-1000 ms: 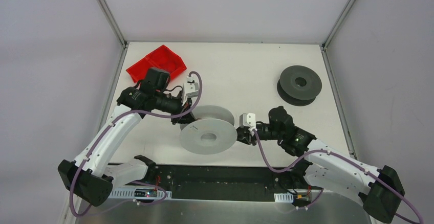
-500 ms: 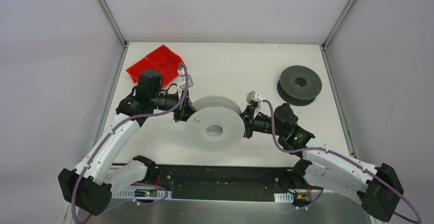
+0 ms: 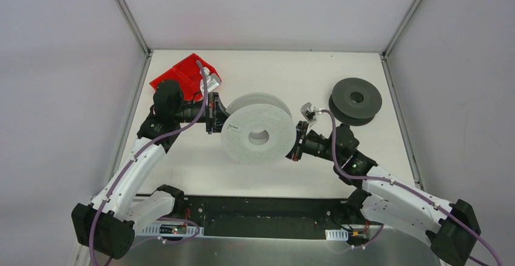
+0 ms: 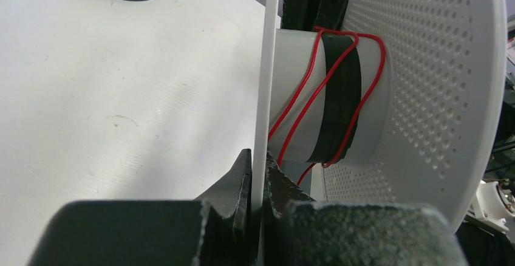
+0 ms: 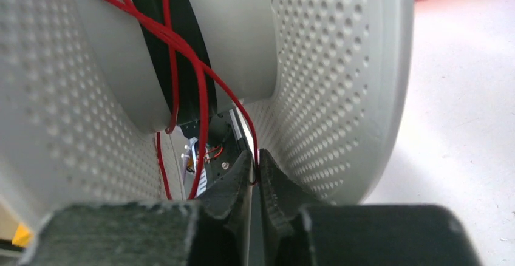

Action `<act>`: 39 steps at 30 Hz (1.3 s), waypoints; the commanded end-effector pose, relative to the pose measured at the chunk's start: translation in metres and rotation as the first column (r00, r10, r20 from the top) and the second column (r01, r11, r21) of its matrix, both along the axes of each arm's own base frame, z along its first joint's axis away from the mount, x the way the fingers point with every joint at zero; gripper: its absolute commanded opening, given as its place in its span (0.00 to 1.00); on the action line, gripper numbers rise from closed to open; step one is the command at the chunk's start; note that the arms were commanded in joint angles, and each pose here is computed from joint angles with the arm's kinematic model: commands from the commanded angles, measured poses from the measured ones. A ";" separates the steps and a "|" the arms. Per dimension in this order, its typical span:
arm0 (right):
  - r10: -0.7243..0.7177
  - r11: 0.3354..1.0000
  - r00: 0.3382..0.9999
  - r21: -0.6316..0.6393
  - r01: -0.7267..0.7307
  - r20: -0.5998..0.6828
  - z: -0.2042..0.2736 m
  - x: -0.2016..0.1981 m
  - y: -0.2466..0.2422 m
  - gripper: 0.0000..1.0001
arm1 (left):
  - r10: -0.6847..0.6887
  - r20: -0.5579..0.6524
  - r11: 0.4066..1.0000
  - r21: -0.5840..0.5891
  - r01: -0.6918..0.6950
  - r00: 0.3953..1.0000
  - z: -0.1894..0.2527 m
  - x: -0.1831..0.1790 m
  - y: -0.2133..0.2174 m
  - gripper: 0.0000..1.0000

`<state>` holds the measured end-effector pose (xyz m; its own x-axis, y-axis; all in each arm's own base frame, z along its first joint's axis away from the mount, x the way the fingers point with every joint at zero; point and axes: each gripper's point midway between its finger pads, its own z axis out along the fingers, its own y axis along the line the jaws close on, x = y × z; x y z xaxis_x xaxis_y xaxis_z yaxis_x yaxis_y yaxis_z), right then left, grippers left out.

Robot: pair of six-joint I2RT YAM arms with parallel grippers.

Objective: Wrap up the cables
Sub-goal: Wrap the cable around the cable reel.

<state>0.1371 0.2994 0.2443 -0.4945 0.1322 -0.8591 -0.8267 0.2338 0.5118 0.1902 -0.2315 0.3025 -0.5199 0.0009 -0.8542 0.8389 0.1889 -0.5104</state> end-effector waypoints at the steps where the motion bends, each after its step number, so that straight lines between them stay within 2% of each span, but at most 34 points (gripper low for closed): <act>1: -0.006 0.993 1.000 0.114 0.005 0.011 0.043 -0.004 0.002 0.08 | 0.181 0.013 0.981 -0.078 -0.179 0.983 0.020 0.035 0.004 0.00; 5: -0.039 0.987 0.998 0.155 0.045 -0.038 0.055 0.002 0.002 0.00 | 0.207 -0.033 0.969 -0.132 -0.210 0.978 0.025 0.042 0.003 0.00; 9: -0.053 0.972 0.995 0.223 0.069 -0.081 0.073 0.004 0.000 0.00 | 0.267 -0.113 0.944 -0.171 -0.283 0.957 0.030 0.054 0.005 0.00; 13: -0.138 0.947 0.976 0.266 0.179 -0.167 0.087 0.018 -0.007 0.00 | 0.291 -0.197 0.924 -0.196 -0.328 0.936 0.030 0.062 0.005 0.00; 18: -0.224 0.896 0.942 0.328 0.300 -0.249 0.099 0.039 -0.014 0.00 | 0.329 -0.286 0.885 -0.237 -0.400 0.900 0.028 0.071 0.008 0.00; 22: -0.294 0.828 0.902 0.387 0.405 -0.315 0.107 0.061 -0.018 0.00 | 0.342 -0.348 0.845 -0.293 -0.447 0.873 0.031 0.077 0.011 0.00; 29: -0.305 0.784 0.870 0.416 0.460 -0.388 0.113 0.085 -0.005 0.00 | 0.353 -0.363 0.825 -0.314 -0.470 0.862 0.032 0.081 0.013 0.00; 39: -0.307 0.668 0.791 0.473 0.575 -0.529 0.111 0.119 0.000 0.00 | 0.338 -0.407 0.788 -0.371 -0.491 0.849 0.036 0.082 0.015 0.00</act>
